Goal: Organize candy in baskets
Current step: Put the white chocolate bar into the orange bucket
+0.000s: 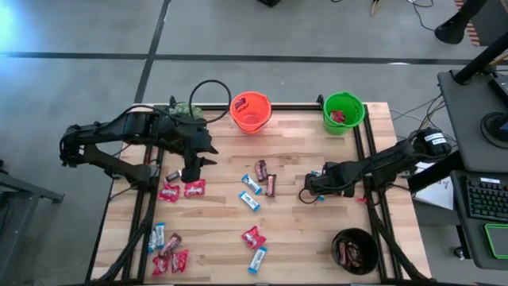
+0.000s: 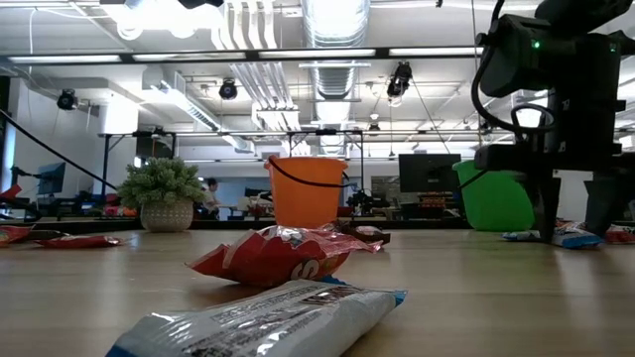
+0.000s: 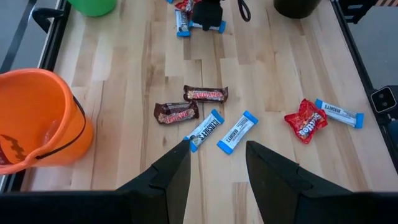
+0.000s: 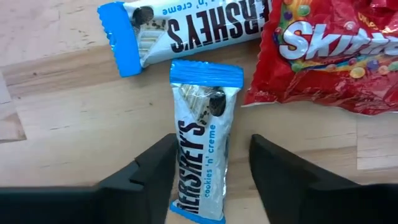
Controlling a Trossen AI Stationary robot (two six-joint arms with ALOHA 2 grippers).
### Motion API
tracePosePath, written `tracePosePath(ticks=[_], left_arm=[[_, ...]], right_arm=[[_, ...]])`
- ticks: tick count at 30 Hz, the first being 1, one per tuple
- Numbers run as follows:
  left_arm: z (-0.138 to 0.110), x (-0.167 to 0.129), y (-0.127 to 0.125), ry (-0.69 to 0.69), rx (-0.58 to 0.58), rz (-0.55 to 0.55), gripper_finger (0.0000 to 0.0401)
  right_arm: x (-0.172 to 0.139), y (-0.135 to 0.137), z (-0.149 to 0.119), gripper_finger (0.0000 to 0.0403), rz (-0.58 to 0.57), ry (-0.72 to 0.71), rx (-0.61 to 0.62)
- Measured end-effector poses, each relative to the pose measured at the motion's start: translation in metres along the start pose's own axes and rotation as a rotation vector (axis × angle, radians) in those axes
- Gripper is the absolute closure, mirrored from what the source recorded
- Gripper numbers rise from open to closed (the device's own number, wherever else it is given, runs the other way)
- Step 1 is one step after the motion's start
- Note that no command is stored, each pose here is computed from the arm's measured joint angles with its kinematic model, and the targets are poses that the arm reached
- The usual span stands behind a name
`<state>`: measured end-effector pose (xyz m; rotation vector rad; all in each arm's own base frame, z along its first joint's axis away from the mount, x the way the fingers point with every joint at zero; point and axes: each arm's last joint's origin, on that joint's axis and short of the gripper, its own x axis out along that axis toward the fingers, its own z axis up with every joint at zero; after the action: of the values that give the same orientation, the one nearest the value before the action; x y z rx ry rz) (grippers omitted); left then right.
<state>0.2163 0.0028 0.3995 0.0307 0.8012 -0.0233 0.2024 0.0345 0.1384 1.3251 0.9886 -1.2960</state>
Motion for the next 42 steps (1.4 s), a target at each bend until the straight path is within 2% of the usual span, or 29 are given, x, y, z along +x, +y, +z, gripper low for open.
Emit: tracePosePath(ticks=[9, 13, 21, 31, 42], left_arm=[[0.000, 0.000, 0.000, 0.000, -0.001, 0.000, 0.0264], [0.000, 0.000, 0.000, 0.001, -0.001, 0.000, 0.0264], [-0.002, 0.000, 0.000, 0.019, -0.012, -0.001, 0.0264], [-0.005, 0.000, 0.000, 0.049, -0.032, -0.002, 0.0264], [-0.005, 0.000, 0.000, 0.050, -0.034, -0.001, 0.0264]], right_arm=[[0.000, 0.001, 0.000, 0.0342, 0.010, -0.003, -0.010], [0.000, 0.001, 0.000, 0.0384, 0.017, -0.005, -0.016], [-0.005, 0.005, -0.001, 0.0388, 0.040, 0.010, -0.048], [-0.030, 0.026, -0.006, 0.0390, 0.109, 0.013, -0.186], [-0.072, 0.032, 0.007, 0.0390, -0.052, -0.077, -0.320]])
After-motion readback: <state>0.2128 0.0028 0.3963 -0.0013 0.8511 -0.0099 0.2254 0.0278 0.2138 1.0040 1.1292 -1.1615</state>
